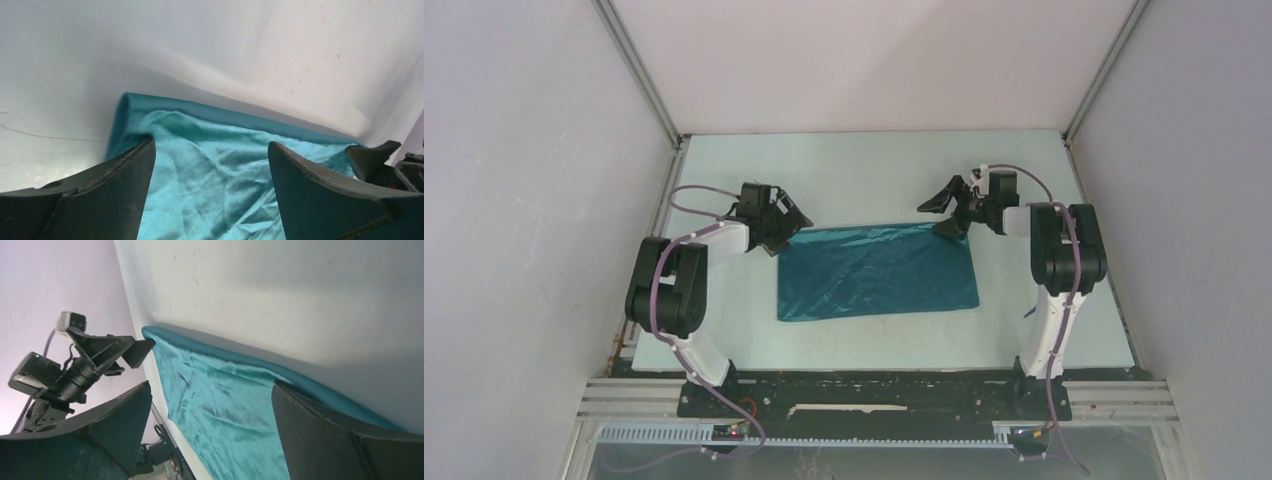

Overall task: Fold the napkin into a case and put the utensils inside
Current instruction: Smooth out the rectangle-folded napkin at the center of the board.

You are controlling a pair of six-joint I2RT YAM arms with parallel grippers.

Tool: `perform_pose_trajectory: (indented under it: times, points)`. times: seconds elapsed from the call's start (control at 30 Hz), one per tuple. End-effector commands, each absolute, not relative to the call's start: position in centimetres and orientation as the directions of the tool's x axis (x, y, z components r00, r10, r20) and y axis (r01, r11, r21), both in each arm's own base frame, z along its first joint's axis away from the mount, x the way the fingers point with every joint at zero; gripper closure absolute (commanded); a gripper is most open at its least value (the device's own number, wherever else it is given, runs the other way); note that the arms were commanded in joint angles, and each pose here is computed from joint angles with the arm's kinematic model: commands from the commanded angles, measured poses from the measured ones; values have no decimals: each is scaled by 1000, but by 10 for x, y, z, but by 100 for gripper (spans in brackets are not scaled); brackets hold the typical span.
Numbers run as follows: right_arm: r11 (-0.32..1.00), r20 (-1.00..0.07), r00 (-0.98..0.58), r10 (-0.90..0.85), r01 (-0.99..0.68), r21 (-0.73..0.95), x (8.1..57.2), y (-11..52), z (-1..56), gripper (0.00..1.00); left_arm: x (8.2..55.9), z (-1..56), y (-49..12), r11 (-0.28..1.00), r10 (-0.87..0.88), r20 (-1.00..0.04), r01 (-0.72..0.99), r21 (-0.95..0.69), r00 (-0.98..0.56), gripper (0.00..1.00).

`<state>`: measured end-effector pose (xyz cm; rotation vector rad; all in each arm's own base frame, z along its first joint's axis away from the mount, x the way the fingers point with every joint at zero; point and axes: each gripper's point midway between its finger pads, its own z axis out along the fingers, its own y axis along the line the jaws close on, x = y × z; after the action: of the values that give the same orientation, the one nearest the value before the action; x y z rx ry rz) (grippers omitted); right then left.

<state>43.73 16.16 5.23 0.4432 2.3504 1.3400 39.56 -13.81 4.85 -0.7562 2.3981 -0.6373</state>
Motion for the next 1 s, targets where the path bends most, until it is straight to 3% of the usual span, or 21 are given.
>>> perform_pose_trajectory:
  times: [0.0, 0.07, 0.3, 0.53, 0.97]
  points:
    - [460, -217, -837, 503, 46, 887, 463, 137, 56, 3, 413, 54, -117, 707, -676, -384, -407, -578, -629, 11]
    - [437, -192, -831, 522, 67, 897, 468, 131, 54, 1, 410, 51, -113, 710, -677, -385, -418, -567, -628, 11]
    - [450, -250, -825, 506, 6, 893, 471, 136, 86, 0, 418, 101, -134, 741, -620, -450, -291, -605, -643, 9]
    - [452, -277, -840, 467, -43, 891, 455, 148, 120, 0, 423, 97, -151, 689, -648, -381, -295, -662, -660, 8]
    - [429, -173, -815, 553, 100, 898, 466, 112, 57, 0, 435, 43, -116, 680, -699, -348, -432, -592, -624, 7]
